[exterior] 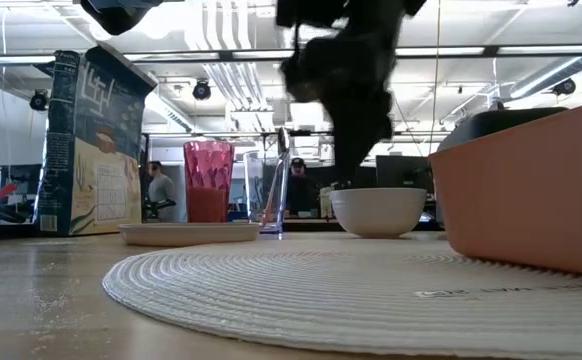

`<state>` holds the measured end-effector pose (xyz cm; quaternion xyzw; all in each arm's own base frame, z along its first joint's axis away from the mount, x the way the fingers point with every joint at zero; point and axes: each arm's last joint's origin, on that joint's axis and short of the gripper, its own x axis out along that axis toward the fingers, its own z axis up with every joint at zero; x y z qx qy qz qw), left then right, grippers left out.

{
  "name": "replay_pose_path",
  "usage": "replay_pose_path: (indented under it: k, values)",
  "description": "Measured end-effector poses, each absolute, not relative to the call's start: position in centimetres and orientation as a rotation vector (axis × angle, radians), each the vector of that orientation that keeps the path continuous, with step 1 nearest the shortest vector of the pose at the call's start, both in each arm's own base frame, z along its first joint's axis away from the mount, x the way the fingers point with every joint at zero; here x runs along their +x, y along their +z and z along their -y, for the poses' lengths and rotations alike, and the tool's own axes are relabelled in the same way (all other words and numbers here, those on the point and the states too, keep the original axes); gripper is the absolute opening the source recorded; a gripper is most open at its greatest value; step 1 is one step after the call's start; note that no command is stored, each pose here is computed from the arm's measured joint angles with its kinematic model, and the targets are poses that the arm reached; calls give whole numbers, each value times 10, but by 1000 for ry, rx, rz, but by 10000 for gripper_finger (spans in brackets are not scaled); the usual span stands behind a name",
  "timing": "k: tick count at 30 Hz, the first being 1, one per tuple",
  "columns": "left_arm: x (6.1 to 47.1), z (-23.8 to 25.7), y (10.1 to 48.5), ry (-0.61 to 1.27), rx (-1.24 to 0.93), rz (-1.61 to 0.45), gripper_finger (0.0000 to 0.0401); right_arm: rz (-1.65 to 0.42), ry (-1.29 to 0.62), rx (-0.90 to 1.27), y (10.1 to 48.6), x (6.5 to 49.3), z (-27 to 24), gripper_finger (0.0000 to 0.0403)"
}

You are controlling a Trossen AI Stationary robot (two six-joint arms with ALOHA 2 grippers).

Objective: Arrange a breakfast setting
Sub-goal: Remove the orange bin from the white placemat

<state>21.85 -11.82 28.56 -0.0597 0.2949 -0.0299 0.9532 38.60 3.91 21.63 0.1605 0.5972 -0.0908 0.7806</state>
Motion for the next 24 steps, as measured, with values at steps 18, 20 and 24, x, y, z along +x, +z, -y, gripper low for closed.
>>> replay_pose_path:
  k: [18,20,24]
  values:
    - [219,118,287,-51,-140,-584,128,-1526,-244,132,257,324,-64,56]
    - [220,119,287,-51,-148,-578,128,-1556,-227,112,257,322,-65,74]
    - [220,119,288,-53,-156,-567,128,-1615,-157,100,252,317,-67,112]
